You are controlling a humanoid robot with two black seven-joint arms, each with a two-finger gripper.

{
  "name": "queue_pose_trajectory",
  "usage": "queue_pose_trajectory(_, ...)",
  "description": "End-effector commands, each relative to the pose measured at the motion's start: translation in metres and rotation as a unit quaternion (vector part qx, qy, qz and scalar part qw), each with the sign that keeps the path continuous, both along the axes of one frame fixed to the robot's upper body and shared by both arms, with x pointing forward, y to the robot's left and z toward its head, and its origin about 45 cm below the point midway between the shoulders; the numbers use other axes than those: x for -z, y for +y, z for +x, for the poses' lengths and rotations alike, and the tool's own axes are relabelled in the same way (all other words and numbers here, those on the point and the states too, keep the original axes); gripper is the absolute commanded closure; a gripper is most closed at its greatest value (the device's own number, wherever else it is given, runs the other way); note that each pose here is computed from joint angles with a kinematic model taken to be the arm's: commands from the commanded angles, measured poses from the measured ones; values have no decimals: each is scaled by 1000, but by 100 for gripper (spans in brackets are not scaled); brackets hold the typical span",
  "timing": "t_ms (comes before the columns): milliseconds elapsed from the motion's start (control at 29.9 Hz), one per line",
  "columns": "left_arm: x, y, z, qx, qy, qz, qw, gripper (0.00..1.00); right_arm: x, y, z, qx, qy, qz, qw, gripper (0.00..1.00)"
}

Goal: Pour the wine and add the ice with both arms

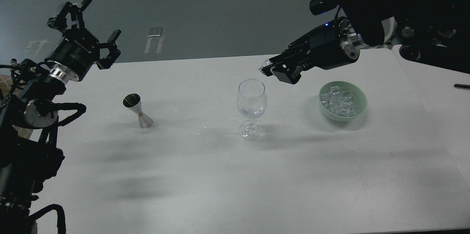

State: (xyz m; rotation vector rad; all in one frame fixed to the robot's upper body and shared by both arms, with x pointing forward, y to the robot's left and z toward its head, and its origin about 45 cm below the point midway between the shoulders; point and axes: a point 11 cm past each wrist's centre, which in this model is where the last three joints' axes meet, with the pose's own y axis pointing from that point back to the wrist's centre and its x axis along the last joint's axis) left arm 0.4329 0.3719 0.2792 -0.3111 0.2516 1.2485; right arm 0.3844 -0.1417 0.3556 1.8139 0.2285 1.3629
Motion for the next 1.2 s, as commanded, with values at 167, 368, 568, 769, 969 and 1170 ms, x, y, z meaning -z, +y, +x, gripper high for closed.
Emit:
queue_pose_trajectory(167, 8, 1, -4, 1, 7, -1, 1000, 3, 21, 9, 3, -6, 21, -39, 999, 100)
queue_pose_trajectory(368, 9, -1, -4, 1, 7, -4, 1000, 3, 23, 16, 6, -9, 19, -37, 999, 100)
queue_pose_trajectory(568, 11, -1, -5, 1, 10, -4, 1000, 3, 26, 23, 6, -8, 25, -29, 999, 98)
queue_pose_trajectory(769, 10, -1, -4, 0, 9, -4, 1000, 3, 33, 32, 12, -6, 20, -25, 999, 85)
queue_pose_trajectory(969, 10, 0, -4, 1, 9, -2, 1000, 3, 33, 32, 11, -3, 24, -19, 1000, 65)
queue_pose_trajectory(1170, 9, 1, -5, 0, 9, -1, 1000, 3, 31, 33, 11, 6, 35, -8, 999, 59)
